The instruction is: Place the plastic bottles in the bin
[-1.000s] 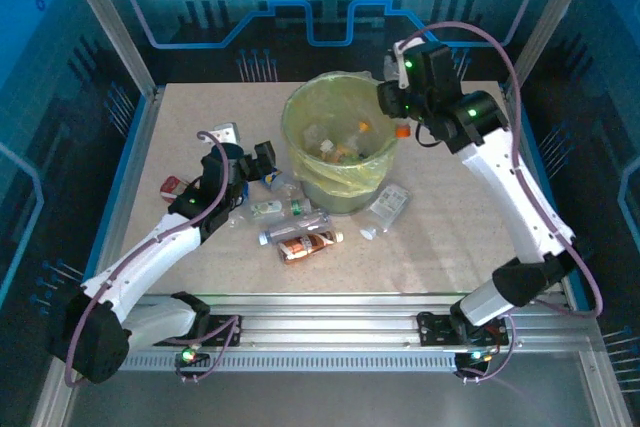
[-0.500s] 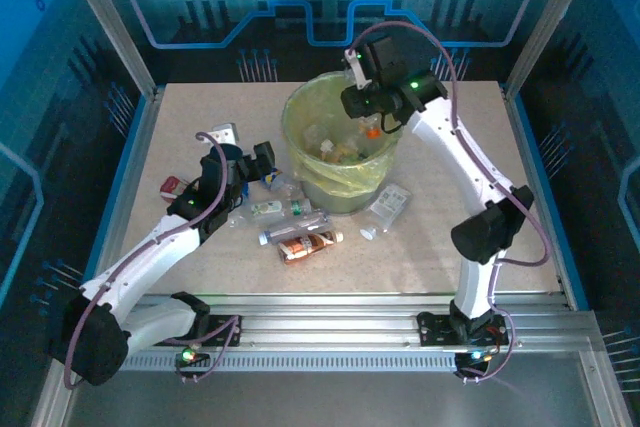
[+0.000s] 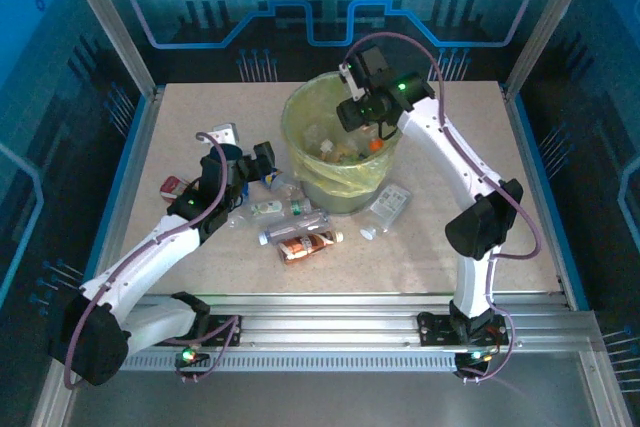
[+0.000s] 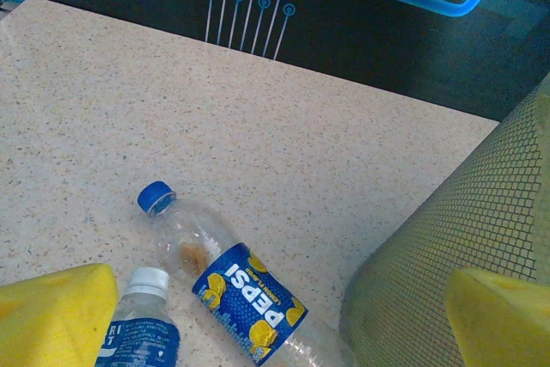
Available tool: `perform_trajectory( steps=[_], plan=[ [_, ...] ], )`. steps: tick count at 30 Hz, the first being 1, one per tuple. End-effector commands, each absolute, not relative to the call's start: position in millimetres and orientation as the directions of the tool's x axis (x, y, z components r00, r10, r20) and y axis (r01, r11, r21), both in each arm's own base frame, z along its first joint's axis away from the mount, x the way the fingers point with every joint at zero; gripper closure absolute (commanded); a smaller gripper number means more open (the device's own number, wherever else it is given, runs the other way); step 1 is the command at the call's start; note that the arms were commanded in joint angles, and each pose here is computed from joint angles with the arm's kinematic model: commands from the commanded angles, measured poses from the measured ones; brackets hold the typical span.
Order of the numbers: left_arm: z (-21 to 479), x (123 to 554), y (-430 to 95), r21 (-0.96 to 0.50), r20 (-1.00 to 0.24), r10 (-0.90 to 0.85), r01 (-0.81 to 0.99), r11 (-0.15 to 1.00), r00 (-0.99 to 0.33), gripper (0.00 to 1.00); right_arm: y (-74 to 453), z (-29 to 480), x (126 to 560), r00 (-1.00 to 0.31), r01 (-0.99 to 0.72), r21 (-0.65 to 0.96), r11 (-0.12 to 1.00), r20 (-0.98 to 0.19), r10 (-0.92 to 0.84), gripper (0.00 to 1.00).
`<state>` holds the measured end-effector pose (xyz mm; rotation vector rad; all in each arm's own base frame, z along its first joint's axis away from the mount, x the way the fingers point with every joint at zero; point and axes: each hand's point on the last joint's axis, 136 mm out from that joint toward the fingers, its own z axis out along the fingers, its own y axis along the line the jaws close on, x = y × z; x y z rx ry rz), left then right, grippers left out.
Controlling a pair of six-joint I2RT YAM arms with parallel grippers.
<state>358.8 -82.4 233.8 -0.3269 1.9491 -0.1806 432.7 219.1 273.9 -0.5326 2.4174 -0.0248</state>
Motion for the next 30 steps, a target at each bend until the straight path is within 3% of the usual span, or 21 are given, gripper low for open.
perform_trajectory(
  steps=[1,21,30],
  plan=[
    [239,357,-76,-0.287,-0.881,-0.327,-0.165,0.944,-0.34,0.01,220,268,429,-0.71,-0.367,-0.182,0.912,-0.578,-0.401,0.27],
    [241,358,-76,-0.284,-0.883,-0.324,-0.162,0.945,-0.339,0.01,213,315,419,-0.665,-0.325,-0.136,0.936,-0.671,-0.329,0.0],
    [240,358,-76,-0.285,-0.882,-0.326,-0.166,0.944,-0.341,0.01,198,353,399,-0.619,-0.273,-0.087,0.958,-0.746,-0.245,0.0]
  ],
)
